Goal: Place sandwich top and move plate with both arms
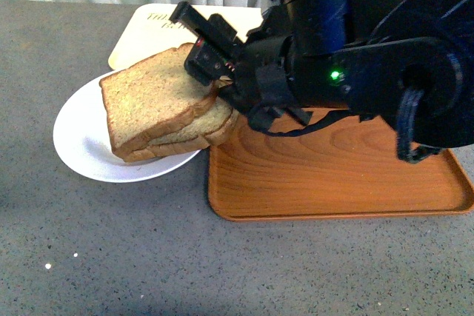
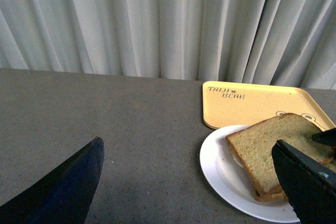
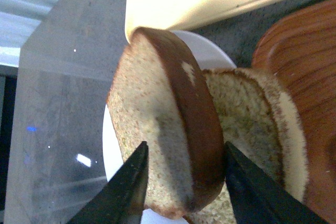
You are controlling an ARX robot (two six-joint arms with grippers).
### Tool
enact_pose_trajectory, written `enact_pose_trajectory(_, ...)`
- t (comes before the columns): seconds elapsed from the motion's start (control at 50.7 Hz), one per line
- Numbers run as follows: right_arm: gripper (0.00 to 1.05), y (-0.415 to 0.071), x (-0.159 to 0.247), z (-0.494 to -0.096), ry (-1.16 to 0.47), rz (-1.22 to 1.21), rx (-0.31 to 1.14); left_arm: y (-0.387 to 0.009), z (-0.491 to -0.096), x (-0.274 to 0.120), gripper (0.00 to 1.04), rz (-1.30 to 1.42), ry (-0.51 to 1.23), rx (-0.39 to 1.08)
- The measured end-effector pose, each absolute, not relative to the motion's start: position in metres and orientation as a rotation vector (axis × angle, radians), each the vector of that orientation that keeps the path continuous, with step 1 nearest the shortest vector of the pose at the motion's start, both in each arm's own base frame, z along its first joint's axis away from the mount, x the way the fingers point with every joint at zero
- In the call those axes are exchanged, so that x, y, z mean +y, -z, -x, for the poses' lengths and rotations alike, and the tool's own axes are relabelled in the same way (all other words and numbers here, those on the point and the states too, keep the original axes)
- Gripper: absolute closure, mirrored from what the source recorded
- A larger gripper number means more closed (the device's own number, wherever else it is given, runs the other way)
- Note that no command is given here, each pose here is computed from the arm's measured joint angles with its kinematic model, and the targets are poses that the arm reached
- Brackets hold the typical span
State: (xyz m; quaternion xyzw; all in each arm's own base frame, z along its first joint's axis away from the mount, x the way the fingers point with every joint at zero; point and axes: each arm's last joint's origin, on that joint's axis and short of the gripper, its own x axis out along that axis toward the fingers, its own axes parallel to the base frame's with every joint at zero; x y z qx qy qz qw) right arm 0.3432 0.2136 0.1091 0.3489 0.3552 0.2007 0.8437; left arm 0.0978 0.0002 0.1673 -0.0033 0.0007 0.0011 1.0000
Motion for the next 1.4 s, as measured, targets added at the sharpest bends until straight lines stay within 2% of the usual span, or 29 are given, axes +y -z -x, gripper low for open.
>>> enact_pose_trajectory(0.217,0.28,-0.136,0.172,-0.346,-0.368,-0.633,0.558,-0.167,-0.098,0.000,0.09,0.006,-0.002,0.001)
enact_pose_trajectory(0.256,0.30,-0.140,0.164,-0.345,-0.315,-0.570,0.441,-0.167,-0.098,0.000,0.09,0.007,-0.002,0.001)
enact_pose_trajectory(0.276,0.35,-0.145,0.152,-0.342,-0.234,-0.496,0.303,-0.167,-0.098,0.000,0.09,0.006,-0.002,0.001)
enact_pose_trajectory(0.315,0.44,-0.153,0.129,-0.330,-0.112,-0.371,0.134,-0.167,-0.098,0.000,0.09,0.006,-0.002,0.001)
enact_pose_trajectory(0.375,0.58,-0.164,0.096,-0.306,-0.009,-0.204,0.003,-0.167,-0.098,0.000,0.09,0.007,-0.003,0.001)
enact_pose_trajectory(0.454,0.71,-0.170,0.079,-0.287,0.004,-0.119,-0.025,-0.167,-0.098,0.000,0.09,0.006,-0.002,0.001)
enact_pose_trajectory(0.532,0.90,-0.163,0.061,-0.261,-0.007,-0.045,0.006,-0.167,-0.098,0.000,0.09,0.006,-0.002,0.001)
enact_pose_trajectory(0.611,1.03,-0.159,0.050,-0.245,-0.004,-0.019,0.020,-0.167,-0.098,0.000,0.09,0.006,-0.002,0.001)
enact_pose_trajectory(1.006,1.03,-0.161,0.022,-0.195,-0.003,-0.006,0.019,-0.167,-0.098,0.000,0.09,0.006,-0.002,0.001)
enact_pose_trajectory(1.4,1.03,-0.162,0.006,-0.164,-0.024,-0.005,0.017,-0.167,-0.098,0.000,0.09,0.006,-0.002,0.001)
